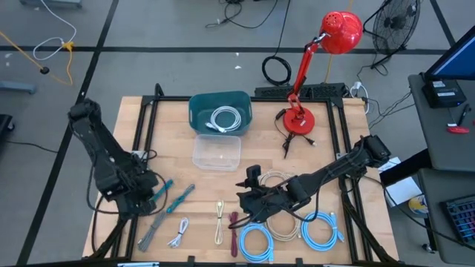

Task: Pick & Place USB Port
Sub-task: Put the left blue charger cable into the transparent bin

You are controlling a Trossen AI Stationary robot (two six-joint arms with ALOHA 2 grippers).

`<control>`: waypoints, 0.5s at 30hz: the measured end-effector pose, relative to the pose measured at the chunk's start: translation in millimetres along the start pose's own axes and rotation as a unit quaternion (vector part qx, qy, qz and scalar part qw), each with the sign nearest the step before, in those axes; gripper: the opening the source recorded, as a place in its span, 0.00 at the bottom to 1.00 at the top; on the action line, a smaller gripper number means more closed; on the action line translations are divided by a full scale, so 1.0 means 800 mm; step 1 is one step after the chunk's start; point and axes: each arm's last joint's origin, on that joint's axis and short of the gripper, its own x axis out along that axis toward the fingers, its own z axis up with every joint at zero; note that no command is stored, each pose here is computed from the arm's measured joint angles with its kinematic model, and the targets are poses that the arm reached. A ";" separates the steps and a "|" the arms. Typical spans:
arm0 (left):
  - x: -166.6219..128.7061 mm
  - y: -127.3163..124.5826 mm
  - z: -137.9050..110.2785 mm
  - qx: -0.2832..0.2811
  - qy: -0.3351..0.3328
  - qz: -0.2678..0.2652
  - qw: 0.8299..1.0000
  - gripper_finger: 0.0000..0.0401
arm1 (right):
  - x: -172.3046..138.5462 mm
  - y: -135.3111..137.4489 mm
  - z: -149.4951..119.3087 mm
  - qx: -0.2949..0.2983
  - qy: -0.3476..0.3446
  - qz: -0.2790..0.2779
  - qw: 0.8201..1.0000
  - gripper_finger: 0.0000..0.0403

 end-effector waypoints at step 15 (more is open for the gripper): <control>0.049 -0.002 0.003 -0.002 -0.018 -0.017 1.000 0.47 | 0.001 -0.002 -0.001 0.001 0.005 0.000 1.000 0.36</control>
